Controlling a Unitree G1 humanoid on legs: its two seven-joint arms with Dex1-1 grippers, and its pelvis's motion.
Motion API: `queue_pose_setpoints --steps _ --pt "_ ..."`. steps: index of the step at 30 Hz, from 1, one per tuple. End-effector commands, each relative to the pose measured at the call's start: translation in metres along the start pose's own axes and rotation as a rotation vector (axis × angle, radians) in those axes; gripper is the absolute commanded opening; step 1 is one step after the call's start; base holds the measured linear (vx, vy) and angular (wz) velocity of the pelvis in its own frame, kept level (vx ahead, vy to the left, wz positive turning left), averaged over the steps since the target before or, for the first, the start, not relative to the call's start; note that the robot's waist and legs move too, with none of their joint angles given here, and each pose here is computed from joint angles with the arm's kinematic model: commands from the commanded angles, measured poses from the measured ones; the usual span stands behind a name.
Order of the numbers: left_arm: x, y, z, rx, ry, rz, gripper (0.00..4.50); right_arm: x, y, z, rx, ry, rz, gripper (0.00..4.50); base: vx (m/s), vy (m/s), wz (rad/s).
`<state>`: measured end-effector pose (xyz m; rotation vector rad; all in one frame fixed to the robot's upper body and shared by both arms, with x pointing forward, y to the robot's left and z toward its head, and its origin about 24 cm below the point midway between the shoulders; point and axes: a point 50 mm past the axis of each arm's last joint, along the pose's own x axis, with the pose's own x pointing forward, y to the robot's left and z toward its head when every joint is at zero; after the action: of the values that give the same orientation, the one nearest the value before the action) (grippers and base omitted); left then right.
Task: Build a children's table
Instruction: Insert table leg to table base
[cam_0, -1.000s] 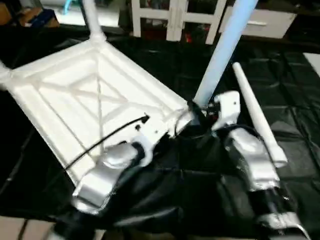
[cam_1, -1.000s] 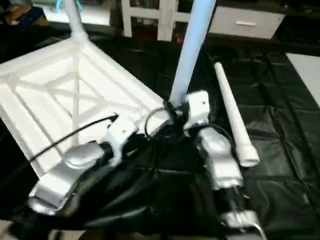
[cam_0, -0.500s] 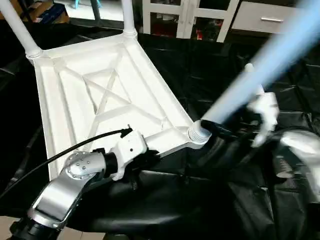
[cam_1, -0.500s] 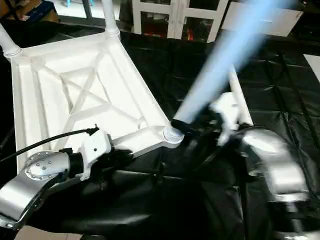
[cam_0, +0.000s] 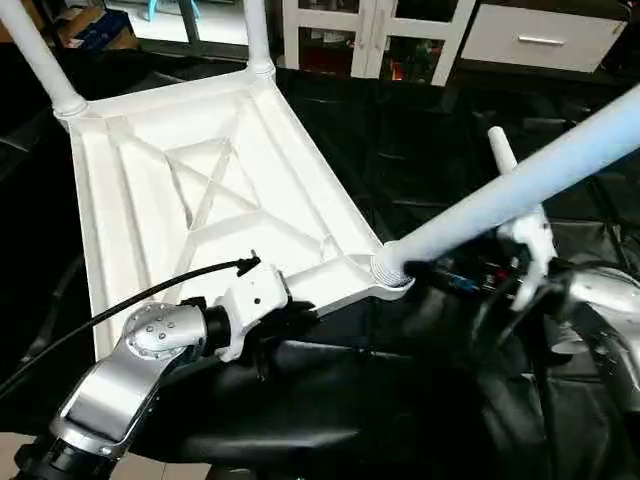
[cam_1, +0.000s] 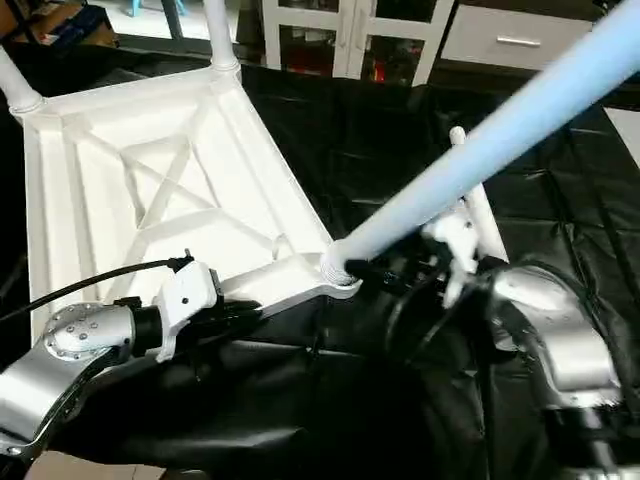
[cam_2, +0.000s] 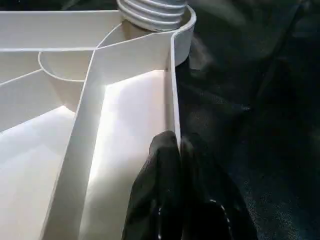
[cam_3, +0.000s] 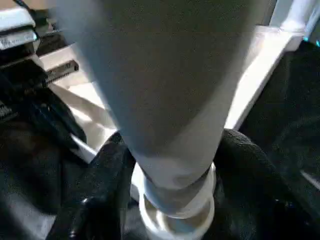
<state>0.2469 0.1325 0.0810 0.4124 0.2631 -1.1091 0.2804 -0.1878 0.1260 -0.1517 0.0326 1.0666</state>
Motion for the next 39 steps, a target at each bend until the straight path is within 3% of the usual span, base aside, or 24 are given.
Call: queue_pose_setpoints --steps 1,7,19,29,39 --pt "0.007 -0.015 -0.017 -0.065 0.055 -0.076 0.0 -0.002 -0.002 -0.001 -0.005 0.006 -0.007 2.22 0.0 0.0 0.0" --pt "0.008 -0.019 -0.018 -0.069 0.052 -0.081 0.0 0.0 -0.007 -0.003 -0.012 0.007 -0.032 1.9 0.0 0.0 0.0" --pt "0.009 -0.02 -0.017 -0.067 0.045 -0.084 0.0 0.003 -0.014 0.002 -0.028 -0.003 -0.012 1.87 0.0 0.0 0.0" --pt "0.013 -0.03 -0.007 -0.06 -0.001 -0.142 0.0 -0.005 -0.014 0.0 0.003 0.149 0.166 1.86 0.0 0.0 0.0" --pt "0.01 -0.028 -0.009 -0.059 0.013 -0.132 0.0 -0.015 -0.019 0.001 -0.002 0.18 0.161 1.86 0.0 0.0 0.0"
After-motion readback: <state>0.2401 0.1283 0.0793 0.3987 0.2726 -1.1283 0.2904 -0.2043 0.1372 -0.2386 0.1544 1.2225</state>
